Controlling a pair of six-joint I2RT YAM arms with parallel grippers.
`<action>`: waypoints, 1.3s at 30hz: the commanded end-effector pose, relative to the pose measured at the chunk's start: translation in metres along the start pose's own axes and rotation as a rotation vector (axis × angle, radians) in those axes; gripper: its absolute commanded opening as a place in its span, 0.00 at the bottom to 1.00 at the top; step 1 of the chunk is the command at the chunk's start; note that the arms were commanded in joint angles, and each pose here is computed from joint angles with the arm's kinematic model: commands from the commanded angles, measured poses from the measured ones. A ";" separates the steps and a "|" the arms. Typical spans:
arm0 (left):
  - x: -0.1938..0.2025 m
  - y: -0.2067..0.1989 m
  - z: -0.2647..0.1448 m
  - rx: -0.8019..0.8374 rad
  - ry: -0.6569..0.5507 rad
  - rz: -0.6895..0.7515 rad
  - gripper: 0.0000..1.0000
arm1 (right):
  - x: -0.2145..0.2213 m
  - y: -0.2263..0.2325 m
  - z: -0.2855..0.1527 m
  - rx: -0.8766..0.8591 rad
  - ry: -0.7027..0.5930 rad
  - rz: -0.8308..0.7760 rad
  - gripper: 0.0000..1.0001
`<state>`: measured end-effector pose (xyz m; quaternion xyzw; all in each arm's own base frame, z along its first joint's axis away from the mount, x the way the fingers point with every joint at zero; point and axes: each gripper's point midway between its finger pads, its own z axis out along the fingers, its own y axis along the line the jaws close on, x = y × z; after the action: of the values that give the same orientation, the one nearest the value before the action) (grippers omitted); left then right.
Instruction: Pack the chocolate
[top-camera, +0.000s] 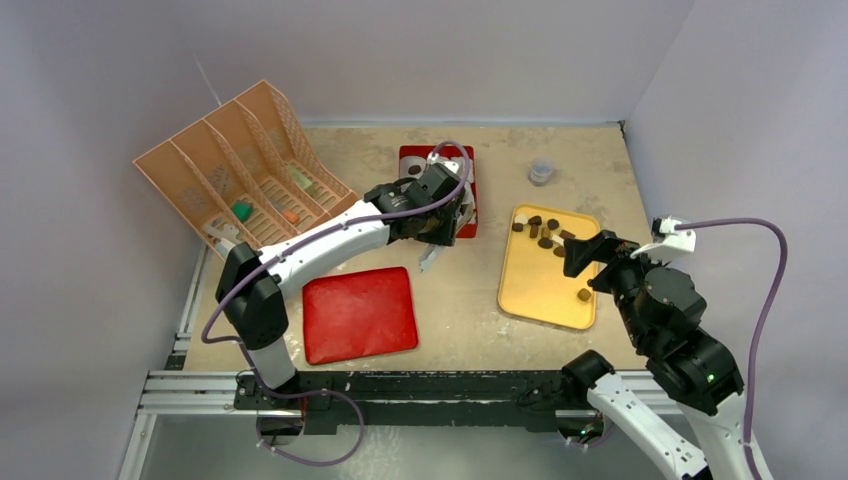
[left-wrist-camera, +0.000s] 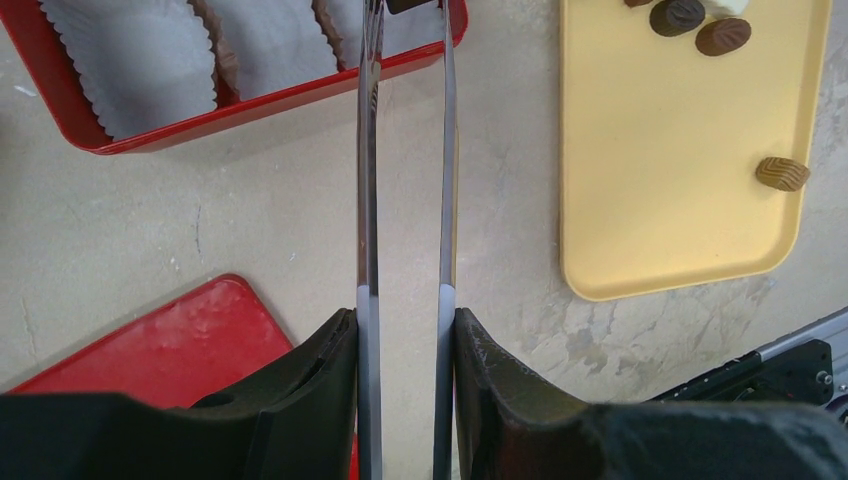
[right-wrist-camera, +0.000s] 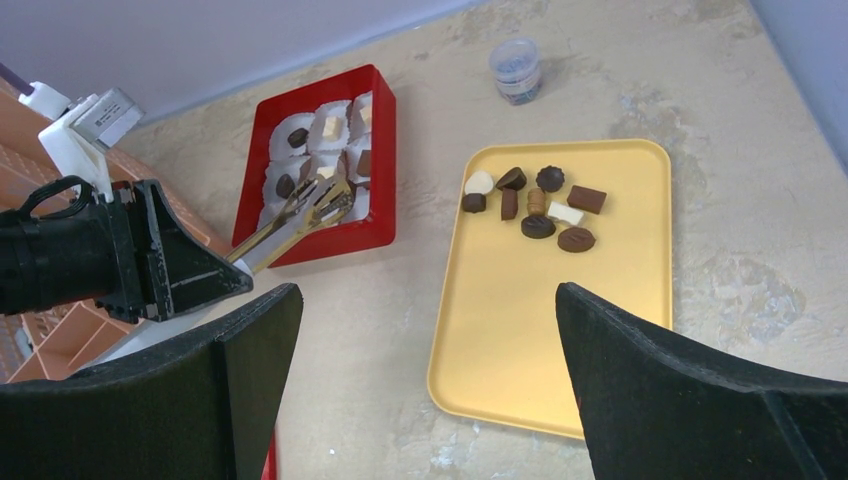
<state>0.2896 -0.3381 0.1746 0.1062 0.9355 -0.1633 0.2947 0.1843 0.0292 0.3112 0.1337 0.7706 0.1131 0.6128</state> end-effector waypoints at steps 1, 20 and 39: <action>-0.019 -0.001 -0.006 0.030 -0.056 -0.046 0.24 | -0.006 0.003 0.002 -0.004 -0.030 0.022 0.99; -0.011 0.002 0.021 0.022 -0.008 -0.040 0.28 | -0.005 0.000 0.003 0.009 -0.031 0.017 0.99; -0.018 0.000 0.019 0.029 -0.017 -0.030 0.36 | -0.005 0.002 0.007 0.005 -0.030 0.001 0.99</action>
<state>0.3031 -0.3363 0.1470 0.0949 0.9453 -0.1529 0.2721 0.1854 0.0295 0.3067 0.1319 0.7730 0.1097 0.6108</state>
